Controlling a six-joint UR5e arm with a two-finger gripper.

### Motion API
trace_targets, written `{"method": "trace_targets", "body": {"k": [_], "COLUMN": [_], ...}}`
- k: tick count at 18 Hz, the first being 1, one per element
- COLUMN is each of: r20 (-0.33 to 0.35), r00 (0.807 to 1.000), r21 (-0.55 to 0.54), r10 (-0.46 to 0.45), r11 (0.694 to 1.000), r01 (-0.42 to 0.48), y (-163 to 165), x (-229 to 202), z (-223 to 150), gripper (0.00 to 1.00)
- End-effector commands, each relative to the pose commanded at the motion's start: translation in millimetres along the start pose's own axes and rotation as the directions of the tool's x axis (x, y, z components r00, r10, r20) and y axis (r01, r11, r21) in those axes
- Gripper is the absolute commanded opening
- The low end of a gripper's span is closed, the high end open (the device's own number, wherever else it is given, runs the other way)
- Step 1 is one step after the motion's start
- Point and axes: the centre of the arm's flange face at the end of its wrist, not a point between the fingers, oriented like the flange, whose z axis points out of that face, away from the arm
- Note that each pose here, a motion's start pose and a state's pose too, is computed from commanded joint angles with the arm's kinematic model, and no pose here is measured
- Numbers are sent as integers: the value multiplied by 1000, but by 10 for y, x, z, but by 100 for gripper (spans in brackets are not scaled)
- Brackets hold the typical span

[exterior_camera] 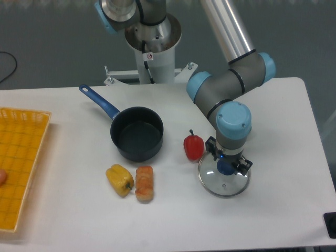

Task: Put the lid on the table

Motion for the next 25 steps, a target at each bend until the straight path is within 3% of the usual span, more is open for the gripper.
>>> {"method": "trace_targets", "body": {"k": [9, 25], "r20": [26, 44], "r00": [1000, 999], "r21": [13, 18], "r10": [1, -1], "r11": [1000, 1000], "r01": [-1, 0], "y": [-9, 22], "x": [-27, -8], "z": [-170, -301], "gripper": [100, 100]}}
